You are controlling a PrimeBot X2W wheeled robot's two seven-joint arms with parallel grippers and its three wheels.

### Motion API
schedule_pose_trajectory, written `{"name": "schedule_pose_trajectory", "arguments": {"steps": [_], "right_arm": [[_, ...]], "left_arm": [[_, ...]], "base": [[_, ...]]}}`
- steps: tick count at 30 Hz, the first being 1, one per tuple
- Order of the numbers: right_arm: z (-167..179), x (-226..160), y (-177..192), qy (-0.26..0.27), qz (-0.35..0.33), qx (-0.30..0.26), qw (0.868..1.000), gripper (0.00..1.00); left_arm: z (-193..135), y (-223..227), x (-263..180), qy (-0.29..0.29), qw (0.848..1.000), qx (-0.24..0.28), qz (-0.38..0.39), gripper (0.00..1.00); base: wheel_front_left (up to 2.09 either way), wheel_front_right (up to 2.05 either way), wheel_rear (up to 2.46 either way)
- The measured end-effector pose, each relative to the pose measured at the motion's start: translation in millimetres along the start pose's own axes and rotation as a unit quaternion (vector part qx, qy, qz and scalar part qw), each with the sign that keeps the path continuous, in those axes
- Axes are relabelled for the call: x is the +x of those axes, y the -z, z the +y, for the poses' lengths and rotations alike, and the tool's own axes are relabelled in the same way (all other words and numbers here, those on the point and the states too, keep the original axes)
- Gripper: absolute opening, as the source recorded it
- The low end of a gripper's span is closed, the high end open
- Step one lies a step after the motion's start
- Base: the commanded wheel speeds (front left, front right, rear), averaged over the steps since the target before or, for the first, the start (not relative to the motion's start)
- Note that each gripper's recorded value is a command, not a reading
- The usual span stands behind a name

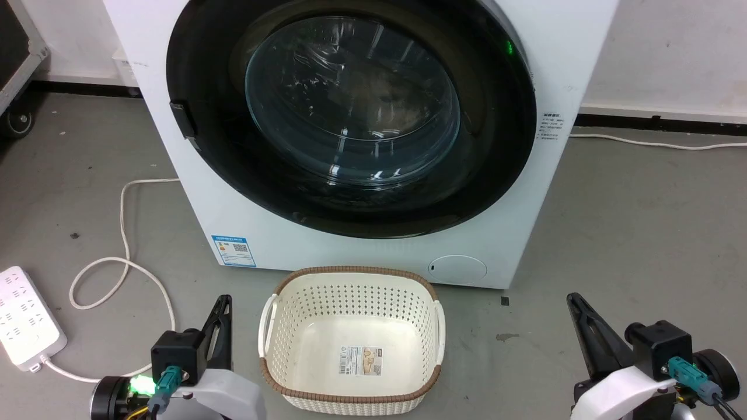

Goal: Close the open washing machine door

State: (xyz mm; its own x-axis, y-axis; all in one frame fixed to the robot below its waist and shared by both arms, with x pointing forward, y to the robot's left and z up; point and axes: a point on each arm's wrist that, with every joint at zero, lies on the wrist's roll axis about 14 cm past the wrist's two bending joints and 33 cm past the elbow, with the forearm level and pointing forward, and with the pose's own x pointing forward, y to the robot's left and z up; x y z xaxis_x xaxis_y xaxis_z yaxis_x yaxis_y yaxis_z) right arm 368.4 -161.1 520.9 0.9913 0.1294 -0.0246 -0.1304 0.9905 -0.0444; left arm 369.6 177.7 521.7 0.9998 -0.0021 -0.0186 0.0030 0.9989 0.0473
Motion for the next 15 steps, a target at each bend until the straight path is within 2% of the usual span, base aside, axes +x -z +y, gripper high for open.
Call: {"name": "schedule_pose_trajectory", "arguments": {"steps": [15], "right_arm": [[0.1,0.0,0.0,0.000,0.000,0.000,1.000,0.00]], "left_arm": [[0.1,-1.3,0.7,0.000,1.000,0.000,-0.002,0.00]], "base": [[0.00,0.00,0.00]]}}
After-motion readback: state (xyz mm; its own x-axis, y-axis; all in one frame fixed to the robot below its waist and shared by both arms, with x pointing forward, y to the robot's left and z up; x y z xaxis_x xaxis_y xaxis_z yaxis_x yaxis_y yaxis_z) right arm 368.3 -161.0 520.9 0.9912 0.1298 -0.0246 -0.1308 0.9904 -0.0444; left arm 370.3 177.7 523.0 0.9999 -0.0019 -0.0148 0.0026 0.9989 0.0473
